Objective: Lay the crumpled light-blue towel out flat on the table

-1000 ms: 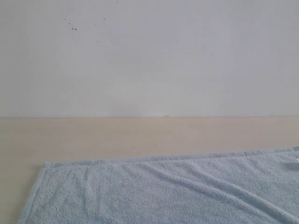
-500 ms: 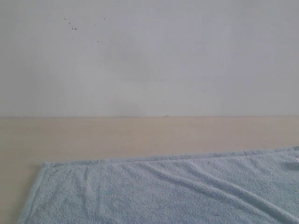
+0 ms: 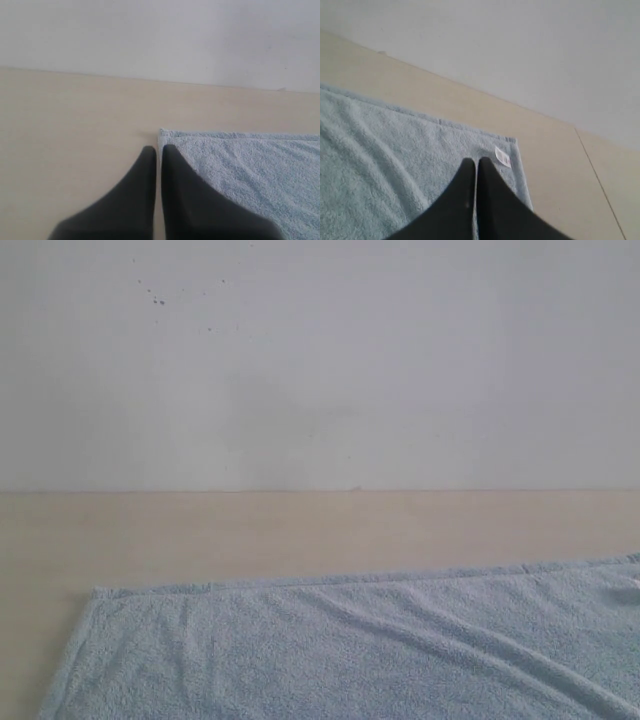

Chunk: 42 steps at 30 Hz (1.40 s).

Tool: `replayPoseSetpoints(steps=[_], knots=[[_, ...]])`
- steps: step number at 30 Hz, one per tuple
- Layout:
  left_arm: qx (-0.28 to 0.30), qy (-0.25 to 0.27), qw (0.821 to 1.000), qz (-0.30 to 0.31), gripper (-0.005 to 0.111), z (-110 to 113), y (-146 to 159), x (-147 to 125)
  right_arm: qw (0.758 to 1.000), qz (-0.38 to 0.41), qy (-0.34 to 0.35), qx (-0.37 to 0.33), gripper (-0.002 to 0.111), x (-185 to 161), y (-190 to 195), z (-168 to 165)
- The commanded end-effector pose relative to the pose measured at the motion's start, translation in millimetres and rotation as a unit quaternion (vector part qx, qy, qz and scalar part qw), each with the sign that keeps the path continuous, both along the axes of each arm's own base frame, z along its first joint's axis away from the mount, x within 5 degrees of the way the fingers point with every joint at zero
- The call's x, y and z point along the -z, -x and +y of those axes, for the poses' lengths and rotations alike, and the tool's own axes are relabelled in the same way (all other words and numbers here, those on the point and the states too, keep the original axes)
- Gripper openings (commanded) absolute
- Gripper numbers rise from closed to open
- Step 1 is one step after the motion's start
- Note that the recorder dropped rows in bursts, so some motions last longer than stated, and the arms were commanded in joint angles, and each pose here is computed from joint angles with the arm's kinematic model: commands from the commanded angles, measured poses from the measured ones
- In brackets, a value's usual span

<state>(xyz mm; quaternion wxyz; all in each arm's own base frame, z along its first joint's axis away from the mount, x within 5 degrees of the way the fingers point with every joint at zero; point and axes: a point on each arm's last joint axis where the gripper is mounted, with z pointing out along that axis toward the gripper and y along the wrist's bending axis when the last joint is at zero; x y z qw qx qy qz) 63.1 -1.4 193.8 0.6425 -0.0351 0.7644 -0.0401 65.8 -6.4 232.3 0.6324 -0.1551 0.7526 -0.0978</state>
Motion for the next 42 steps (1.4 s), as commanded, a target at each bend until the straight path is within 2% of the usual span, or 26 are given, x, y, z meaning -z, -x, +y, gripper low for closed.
replayPoseSetpoints(steps=[1, 8, 18, 22, 26, 31, 34, 37, 38, 40, 42], knots=[[0.000, 0.012, 1.000, -0.006, 0.004, -0.2, -0.5, 0.0, 0.997, 0.003, -0.063, 0.054, 0.001, 4.7, -1.0, -7.1], [0.000, 0.012, 1.000, -0.006, 0.004, -0.2, -0.5, 0.0, 0.994, -0.015, -0.079, 0.075, 0.001, 1.1, -1.2, -10.8], [0.000, 0.012, 1.000, -0.006, 0.004, -0.2, -0.5, 0.0, 0.987, -0.082, -0.108, -0.082, 0.001, -20.4, 0.9, 16.3], [0.000, 0.012, 1.000, -0.006, 0.004, -0.2, -0.5, 0.0, 0.995, -0.061, -0.077, -0.022, 0.001, -15.1, -0.8, 5.5], [0.000, 0.012, 1.000, -0.006, 0.004, -0.2, -0.5, 0.0, 0.993, -0.066, -0.086, -0.041, 0.001, -16.4, -0.4, 9.0], [0.000, 0.012, 1.000, -0.006, 0.004, -0.2, -0.5, 0.0, 0.979, -0.137, -0.104, -0.112, 0.001, -28.8, 10.6, 19.5], [0.000, 0.012, 1.000, -0.006, 0.004, -0.2, -0.5, 0.0, 0.973, -0.185, -0.103, -0.093, 0.001, -35.0, 19.4, 17.1], [0.000, 0.009, 1.000, -0.006, 0.004, -0.2, -0.5, 0.0, 0.973, -0.201, -0.097, -0.059, 0.001, -36.4, 21.9, 13.7], [0.000, 0.009, 1.000, -0.006, 0.004, -0.2, -0.5, 0.0, 0.973, -0.202, -0.102, -0.054, 0.001, -36.5, 22.1, 13.1], [0.000, 0.009, 1.000, -0.006, 0.004, -0.2, -0.5, 0.0, 0.966, -0.195, -0.160, -0.051, 0.001, -36.5, 22.0, 12.7], [0.000, 0.009, 1.000, -0.006, 0.004, -0.2, -0.5, 0.0, 0.963, -0.194, -0.178, -0.054, 0.001, -36.7, 22.2, 13.1]])
